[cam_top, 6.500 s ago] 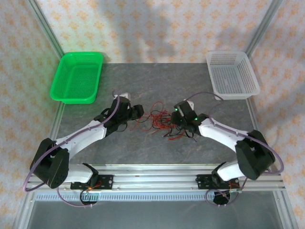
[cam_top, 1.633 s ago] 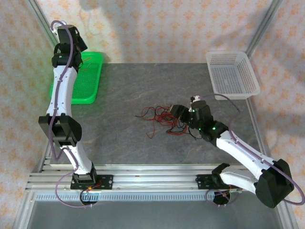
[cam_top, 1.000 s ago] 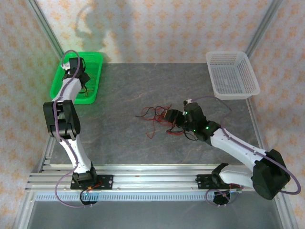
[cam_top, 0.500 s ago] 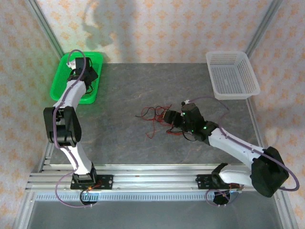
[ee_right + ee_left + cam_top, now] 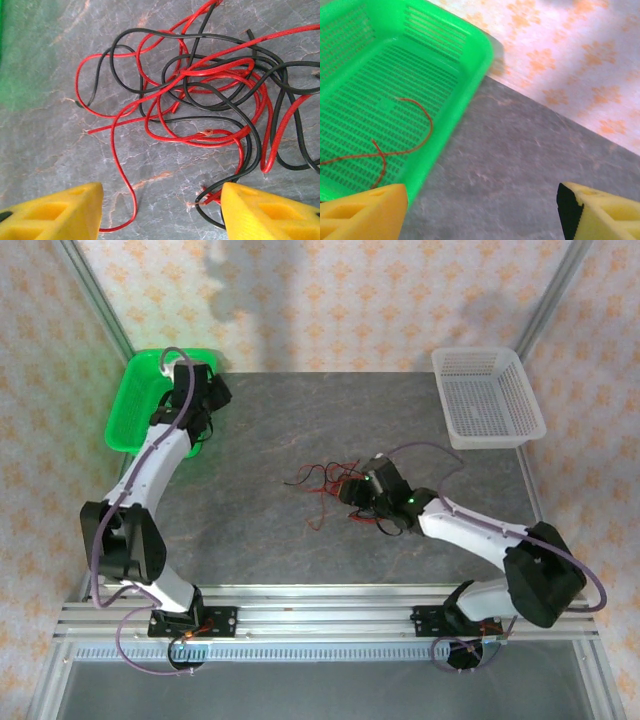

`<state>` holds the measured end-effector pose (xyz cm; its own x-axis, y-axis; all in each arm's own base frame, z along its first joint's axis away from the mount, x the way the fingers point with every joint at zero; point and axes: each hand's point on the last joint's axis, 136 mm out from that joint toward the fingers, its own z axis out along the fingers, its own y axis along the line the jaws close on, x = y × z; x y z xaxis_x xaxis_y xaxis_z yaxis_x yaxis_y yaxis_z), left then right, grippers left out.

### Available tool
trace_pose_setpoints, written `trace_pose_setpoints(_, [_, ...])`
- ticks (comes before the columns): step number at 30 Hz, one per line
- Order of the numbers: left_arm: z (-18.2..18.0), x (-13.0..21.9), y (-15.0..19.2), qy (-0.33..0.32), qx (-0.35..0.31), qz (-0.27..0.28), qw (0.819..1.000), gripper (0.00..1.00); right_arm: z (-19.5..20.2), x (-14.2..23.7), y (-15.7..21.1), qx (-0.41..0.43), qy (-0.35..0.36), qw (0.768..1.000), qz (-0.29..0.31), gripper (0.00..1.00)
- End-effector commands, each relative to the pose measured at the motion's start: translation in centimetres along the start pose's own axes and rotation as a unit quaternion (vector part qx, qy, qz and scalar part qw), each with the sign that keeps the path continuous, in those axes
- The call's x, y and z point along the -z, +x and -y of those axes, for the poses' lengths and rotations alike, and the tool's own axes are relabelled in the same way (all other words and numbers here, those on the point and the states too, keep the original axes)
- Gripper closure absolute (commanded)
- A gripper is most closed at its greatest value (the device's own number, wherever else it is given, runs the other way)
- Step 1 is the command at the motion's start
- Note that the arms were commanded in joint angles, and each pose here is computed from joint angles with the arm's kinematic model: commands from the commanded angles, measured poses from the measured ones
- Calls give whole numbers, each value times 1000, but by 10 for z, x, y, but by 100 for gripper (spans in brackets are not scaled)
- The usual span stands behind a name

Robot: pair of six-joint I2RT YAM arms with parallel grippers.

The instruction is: Untangle the cables

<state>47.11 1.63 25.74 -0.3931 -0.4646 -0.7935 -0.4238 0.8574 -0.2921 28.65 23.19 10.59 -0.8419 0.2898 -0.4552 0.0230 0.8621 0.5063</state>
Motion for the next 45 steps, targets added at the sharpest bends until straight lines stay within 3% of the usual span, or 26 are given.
trace_pose_setpoints(1, [30,23,20,47,-8,-7,999,20,-6,-3,-10,21,17,1000,9,39])
trace_pose_setpoints(7, [50,56,85,104,-13,-34,994,21,-39,-19,-28,2,-22,1000,14,40])
trace_pose_setpoints(15, [36,78,146,134,2,-67,989,22,-58,-66,-43,-18,-5,1000,4,45])
trace_pose_setpoints(26, [34,87,170,161,1,-92,983,22,-50,-117,-43,-4,45,999,-15,53])
trace_pose_setpoints(30, [36,89,173,168,-1,-96,981,22,-46,-126,-43,3,55,998,-12,63])
trace_pose_setpoints(35, [38,88,179,173,-6,-102,980,22,-52,-126,-47,6,46,999,-8,100])
trace_pose_setpoints(45, [68,106,198,242,-40,-99,964,22,-109,-63,-83,3,-47,998,32,100])
